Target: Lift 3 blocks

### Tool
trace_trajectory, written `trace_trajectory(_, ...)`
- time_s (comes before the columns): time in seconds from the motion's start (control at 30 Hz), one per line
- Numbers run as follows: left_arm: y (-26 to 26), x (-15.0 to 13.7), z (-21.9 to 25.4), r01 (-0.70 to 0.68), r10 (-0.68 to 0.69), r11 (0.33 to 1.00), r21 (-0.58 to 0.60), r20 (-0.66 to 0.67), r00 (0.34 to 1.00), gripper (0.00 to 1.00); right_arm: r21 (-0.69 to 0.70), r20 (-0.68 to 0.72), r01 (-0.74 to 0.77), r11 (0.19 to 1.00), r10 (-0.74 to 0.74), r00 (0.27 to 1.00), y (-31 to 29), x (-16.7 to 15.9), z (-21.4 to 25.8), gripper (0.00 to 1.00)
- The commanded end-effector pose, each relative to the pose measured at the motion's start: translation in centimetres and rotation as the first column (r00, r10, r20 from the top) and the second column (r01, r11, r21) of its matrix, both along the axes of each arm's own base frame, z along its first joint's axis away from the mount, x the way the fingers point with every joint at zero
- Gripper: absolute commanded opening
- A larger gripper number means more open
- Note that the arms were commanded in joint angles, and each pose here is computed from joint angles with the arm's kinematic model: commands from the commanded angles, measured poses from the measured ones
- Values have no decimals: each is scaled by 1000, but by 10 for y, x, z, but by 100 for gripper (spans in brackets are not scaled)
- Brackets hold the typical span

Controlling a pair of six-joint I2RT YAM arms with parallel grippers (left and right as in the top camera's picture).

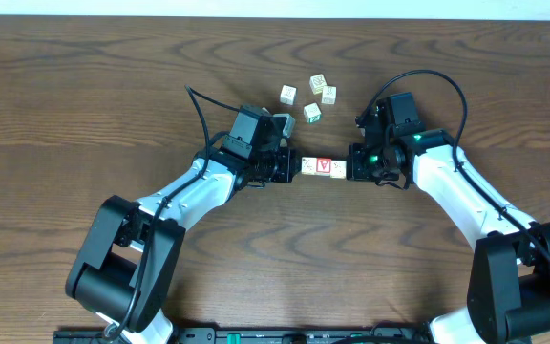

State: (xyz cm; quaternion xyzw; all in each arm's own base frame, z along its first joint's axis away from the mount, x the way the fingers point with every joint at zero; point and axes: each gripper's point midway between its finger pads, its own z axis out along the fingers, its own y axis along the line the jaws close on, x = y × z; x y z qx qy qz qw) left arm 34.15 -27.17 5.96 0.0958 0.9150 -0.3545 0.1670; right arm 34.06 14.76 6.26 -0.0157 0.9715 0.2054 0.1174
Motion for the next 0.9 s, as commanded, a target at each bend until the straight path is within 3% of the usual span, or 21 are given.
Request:
trace_trajectory(0.0,-54,-26,57,211,-201,961,-180,71,977,7,248,-11,-172,953,180,984,63,-24,26,1)
trace_trajectory(0.87,-54,-26,64,214,-201,959,-186,85,976,7,272,-14,-179,945,190,982,66,-26,28,1)
